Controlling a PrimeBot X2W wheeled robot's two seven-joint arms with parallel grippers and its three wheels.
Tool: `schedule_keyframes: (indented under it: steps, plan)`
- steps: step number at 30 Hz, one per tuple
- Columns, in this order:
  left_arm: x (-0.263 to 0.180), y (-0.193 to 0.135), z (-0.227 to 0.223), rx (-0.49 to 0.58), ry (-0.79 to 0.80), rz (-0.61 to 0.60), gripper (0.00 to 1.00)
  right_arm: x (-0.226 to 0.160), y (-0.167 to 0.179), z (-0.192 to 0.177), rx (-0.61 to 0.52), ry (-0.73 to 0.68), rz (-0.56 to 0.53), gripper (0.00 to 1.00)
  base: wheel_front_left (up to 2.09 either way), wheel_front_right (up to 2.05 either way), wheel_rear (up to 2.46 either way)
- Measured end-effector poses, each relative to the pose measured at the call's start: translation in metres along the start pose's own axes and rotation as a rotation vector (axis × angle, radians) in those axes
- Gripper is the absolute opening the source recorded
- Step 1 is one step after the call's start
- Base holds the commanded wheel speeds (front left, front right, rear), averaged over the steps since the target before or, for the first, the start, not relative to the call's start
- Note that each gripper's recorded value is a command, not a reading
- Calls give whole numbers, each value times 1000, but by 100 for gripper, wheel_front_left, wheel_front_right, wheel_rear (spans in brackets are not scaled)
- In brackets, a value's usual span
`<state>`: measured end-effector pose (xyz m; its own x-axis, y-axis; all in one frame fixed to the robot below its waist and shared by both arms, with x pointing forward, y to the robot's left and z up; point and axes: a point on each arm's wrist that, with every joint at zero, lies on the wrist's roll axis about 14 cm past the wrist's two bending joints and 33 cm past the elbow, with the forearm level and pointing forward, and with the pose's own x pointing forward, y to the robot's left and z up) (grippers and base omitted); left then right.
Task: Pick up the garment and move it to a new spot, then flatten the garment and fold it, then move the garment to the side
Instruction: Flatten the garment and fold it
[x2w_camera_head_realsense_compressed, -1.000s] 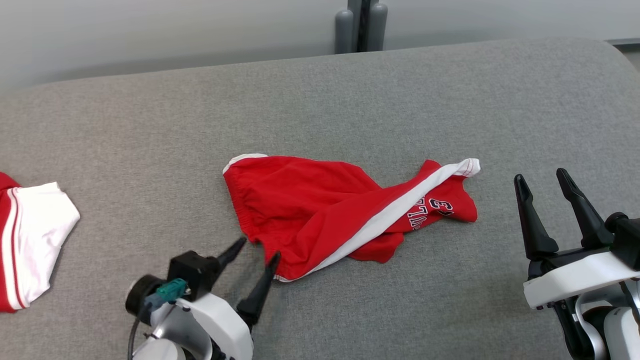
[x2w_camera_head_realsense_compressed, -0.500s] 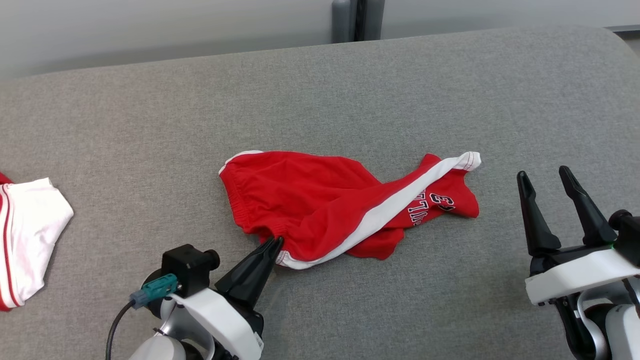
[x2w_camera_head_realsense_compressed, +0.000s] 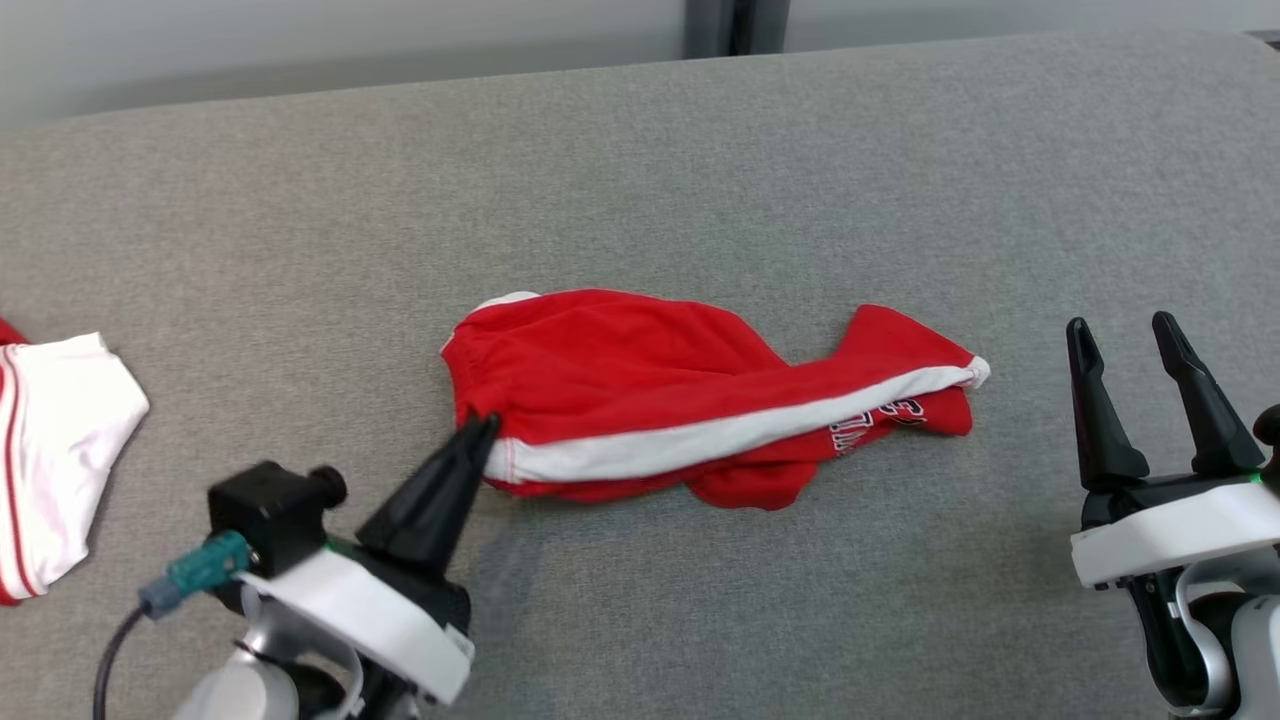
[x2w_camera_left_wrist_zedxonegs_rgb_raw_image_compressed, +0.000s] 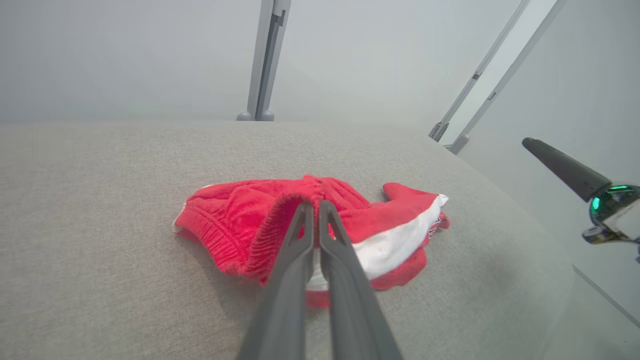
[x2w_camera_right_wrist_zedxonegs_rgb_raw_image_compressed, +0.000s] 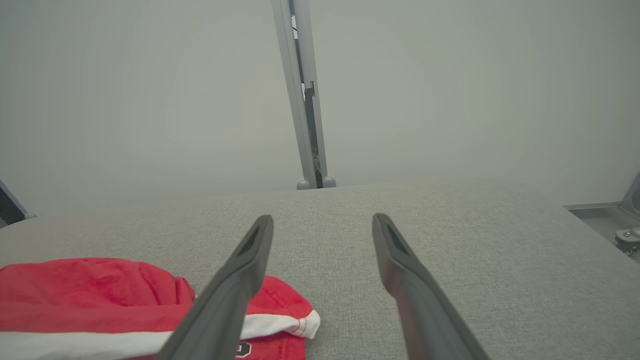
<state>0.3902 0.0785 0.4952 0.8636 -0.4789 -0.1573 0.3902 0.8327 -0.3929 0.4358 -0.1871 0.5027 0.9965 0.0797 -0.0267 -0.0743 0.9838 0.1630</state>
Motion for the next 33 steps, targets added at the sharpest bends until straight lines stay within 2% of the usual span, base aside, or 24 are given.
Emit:
schedule_keyframes:
  steps: [5,9,14,15,16,17,25,33]
  plan:
    - [26,19,5,-4,-14,32,0,-1,-10,1,0,-1,-32,100,0,0,0]
    - [52,42,-14,-23,47,66,0,-6,-25,-2,-4,11,-79,100,0,0,0]
    - [61,53,-43,-51,118,90,0,-11,-33,-5,-3,17,-105,100,0,0,0]
    - [61,54,-47,-54,124,97,18,-11,-33,-5,-3,18,-106,100,0,0,0]
    - [60,57,-50,-55,128,106,64,-10,-33,-6,-2,19,-105,100,0,0,0]
    - [58,59,-49,-52,119,116,100,-10,-32,-6,-1,19,-102,100,0,0,0]
    - [35,81,-22,27,-28,243,100,-5,-18,1,-18,7,-55,100,0,0,0]
    - [-6,100,45,162,-295,395,100,-2,3,15,-44,-24,13,100,0,0,0]
